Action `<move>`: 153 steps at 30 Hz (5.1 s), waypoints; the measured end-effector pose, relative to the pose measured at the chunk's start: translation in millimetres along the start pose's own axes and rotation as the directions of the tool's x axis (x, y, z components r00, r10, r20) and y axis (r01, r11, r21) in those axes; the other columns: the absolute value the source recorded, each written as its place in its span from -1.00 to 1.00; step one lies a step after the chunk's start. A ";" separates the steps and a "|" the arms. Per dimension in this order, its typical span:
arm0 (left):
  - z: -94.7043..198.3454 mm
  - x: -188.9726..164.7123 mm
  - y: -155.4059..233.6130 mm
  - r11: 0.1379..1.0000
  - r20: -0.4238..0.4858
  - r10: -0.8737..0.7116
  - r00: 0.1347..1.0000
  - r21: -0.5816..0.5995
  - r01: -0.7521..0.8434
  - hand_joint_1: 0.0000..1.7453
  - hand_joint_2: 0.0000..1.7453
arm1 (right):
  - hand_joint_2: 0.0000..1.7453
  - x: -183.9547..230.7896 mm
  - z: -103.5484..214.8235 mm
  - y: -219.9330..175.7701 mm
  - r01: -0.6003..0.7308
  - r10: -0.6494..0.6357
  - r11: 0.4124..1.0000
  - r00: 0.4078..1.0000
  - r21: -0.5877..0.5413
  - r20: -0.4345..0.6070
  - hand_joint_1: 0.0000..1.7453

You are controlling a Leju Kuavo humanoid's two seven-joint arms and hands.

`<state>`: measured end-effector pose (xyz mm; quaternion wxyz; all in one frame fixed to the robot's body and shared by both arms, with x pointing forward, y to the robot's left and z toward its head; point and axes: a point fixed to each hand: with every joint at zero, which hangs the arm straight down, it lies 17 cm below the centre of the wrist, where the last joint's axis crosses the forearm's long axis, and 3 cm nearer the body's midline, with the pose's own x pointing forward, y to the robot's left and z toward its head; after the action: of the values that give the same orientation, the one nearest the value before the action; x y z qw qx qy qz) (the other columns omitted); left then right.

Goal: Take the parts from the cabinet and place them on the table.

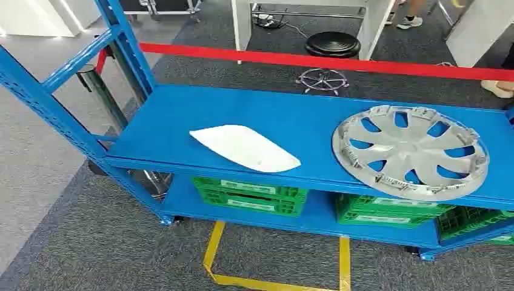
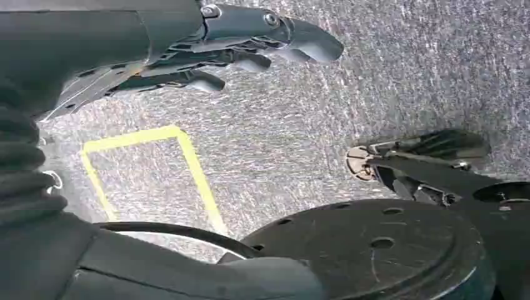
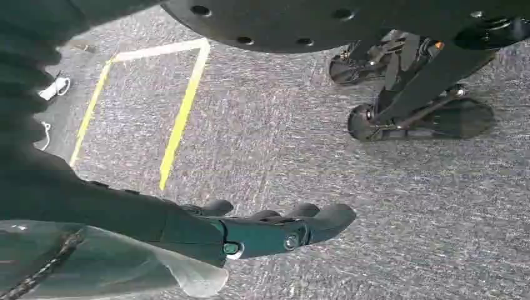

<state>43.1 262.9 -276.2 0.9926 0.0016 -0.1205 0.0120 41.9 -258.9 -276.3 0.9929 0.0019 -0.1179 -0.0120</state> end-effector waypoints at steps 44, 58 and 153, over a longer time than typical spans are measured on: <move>1.6 87.9 -22.4 0.971 0.325 0.121 0.938 0.155 -0.180 -1.00 1.00 | 1.00 170.1 75.6 -176.4 0.533 -0.102 0.787 0.608 -0.310 0.788 -1.00; 2.3 87.9 -23.1 0.975 0.333 0.098 0.938 0.158 -0.158 -1.00 1.00 | 1.00 238.0 166.0 -192.5 0.528 0.160 0.763 0.404 -0.373 0.901 -1.00; -2.3 104.1 -31.7 0.994 0.321 -0.087 0.943 0.089 0.061 -1.00 1.00 | 1.00 492.6 225.9 -176.9 -0.575 0.967 0.253 0.134 -0.778 0.216 -1.00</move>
<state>145.5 233.7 -253.6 0.9582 0.0466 -0.2815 -0.0211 463.6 -447.9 57.4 0.6624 -0.3355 -0.4418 0.5035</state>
